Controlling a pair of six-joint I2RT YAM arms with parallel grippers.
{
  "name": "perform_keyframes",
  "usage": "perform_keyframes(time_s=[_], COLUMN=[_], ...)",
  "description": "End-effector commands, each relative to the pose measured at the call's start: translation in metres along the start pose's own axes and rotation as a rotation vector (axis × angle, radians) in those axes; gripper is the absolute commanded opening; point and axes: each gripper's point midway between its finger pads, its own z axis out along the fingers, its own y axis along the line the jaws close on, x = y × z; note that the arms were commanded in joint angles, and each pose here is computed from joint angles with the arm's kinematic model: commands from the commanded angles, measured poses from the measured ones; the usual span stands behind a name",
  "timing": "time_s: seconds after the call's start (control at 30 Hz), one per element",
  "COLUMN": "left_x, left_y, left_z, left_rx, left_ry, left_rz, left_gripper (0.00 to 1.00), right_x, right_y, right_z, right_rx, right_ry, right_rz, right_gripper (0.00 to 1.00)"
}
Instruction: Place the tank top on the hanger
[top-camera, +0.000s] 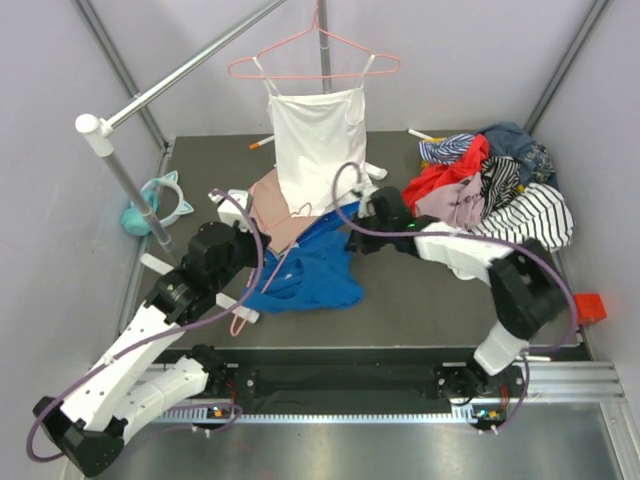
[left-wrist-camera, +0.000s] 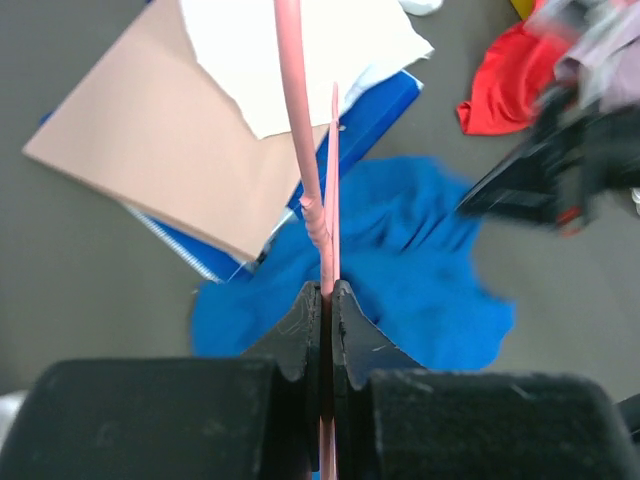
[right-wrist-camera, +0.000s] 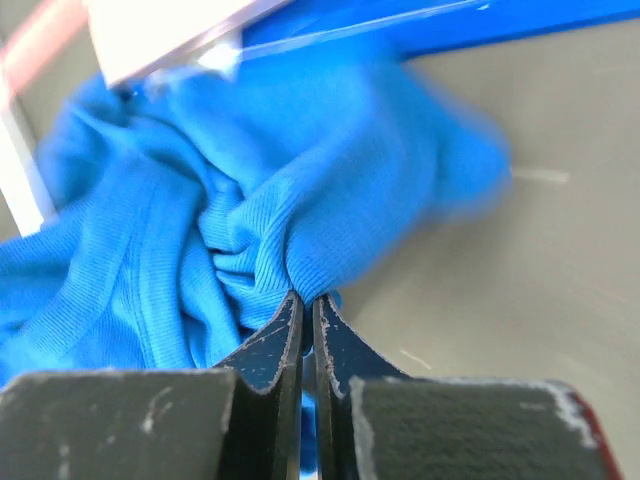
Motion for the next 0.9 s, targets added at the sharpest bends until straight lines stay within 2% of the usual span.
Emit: perform_keyframes(time_s=[0.0,0.03,0.1,0.3,0.33,0.4,0.43,0.53,0.63,0.8,0.87], left_x=[-0.051,-0.053,-0.054,-0.022,-0.014,-0.003,0.006,0.013,0.014,0.013,0.013], left_y=[-0.038,-0.042,-0.048,-0.059,-0.058,-0.058,-0.056,-0.049,-0.043,-0.03,-0.026], left_z=[0.014,0.017,0.025,0.044,0.048,0.051,0.053,0.053,0.048,0.04,0.038], left_rx=[0.151,0.165,0.189,0.25,0.253,0.252,0.247,0.218,0.194,0.132,0.113], left_ry=[-0.137,-0.139,-0.147,-0.091,-0.085,-0.067,-0.048,-0.037,-0.041,-0.057,-0.064], left_rz=[0.013,0.01,0.0,-0.051,-0.065,-0.07,-0.067,-0.062,-0.063,-0.085,-0.101], left_gripper=[0.0,0.0,0.0,0.0,0.0,0.0,0.0,0.0,0.0,0.0,0.0], right_x=[-0.055,-0.044,-0.041,0.029,0.041,0.042,0.037,0.002,-0.033,-0.046,-0.037], right_y=[-0.038,-0.047,-0.052,-0.067,-0.07,-0.065,-0.06,-0.037,-0.014,0.017,0.026], right_z=[-0.091,-0.1,-0.12,-0.119,-0.118,-0.115,-0.114,-0.114,-0.112,-0.071,-0.051], right_rx=[0.206,0.248,0.289,0.328,0.337,0.31,0.289,0.217,0.162,0.066,0.042], right_ry=[-0.213,-0.182,-0.199,-0.052,-0.027,-0.027,-0.04,-0.114,-0.161,-0.116,-0.075], right_rz=[-0.051,-0.064,-0.067,0.073,0.104,0.116,0.114,0.068,0.003,-0.057,-0.062], right_gripper=[0.0,0.0,0.0,0.02,0.2,0.38,0.5,0.6,0.61,0.6,0.6])
